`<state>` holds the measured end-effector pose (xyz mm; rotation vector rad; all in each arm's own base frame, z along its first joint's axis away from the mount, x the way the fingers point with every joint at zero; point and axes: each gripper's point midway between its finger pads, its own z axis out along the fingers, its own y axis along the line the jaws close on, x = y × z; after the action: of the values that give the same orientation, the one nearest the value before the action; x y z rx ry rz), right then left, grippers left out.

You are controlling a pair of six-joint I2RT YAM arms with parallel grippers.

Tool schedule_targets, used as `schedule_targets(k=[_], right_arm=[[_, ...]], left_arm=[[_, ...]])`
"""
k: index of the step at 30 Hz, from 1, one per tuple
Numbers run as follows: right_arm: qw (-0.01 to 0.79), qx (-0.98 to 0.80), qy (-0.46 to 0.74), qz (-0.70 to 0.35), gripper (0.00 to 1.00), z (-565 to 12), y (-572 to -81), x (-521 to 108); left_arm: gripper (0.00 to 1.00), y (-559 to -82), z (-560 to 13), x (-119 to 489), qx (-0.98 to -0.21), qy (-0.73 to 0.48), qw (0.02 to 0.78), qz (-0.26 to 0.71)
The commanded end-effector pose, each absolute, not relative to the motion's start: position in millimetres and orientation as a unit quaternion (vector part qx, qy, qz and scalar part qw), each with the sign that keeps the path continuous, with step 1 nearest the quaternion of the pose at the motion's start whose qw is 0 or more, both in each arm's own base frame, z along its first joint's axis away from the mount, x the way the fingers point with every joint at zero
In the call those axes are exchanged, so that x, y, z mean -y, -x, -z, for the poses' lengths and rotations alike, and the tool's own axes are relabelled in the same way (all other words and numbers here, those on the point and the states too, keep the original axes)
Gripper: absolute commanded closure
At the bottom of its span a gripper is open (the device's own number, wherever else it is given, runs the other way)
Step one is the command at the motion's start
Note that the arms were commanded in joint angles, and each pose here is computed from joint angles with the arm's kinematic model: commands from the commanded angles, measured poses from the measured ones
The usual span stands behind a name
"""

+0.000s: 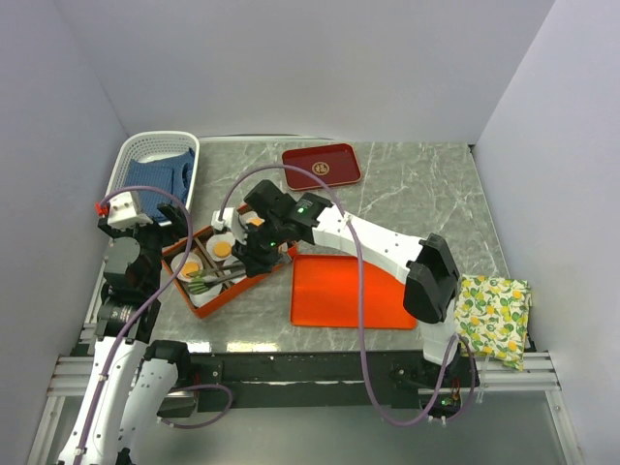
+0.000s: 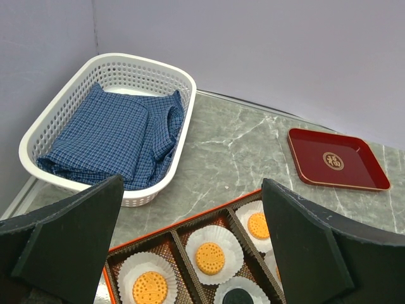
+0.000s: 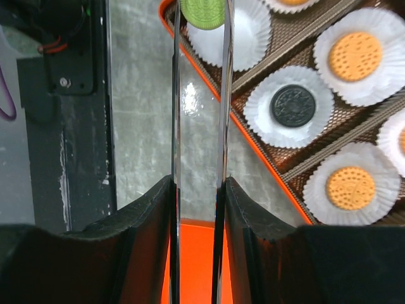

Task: Pack the cookies

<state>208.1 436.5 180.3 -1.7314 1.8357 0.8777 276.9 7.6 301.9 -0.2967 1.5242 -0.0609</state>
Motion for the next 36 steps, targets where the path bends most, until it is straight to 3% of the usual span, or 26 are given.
schedule_targets(k=[1, 36], right_arm=[[0.248, -0.655, 0.641, -0.313, 0.66, -186, -214, -443], [0.22, -0.68, 0.636, -0.289, 0.51, -150, -225, -459]], left_arm=[[0.04, -277, -317, -8, -0.666, 0.137, 0.733, 0.035], [0.03, -279, -315, -5, -0.671, 0.131, 0.729, 0.038]])
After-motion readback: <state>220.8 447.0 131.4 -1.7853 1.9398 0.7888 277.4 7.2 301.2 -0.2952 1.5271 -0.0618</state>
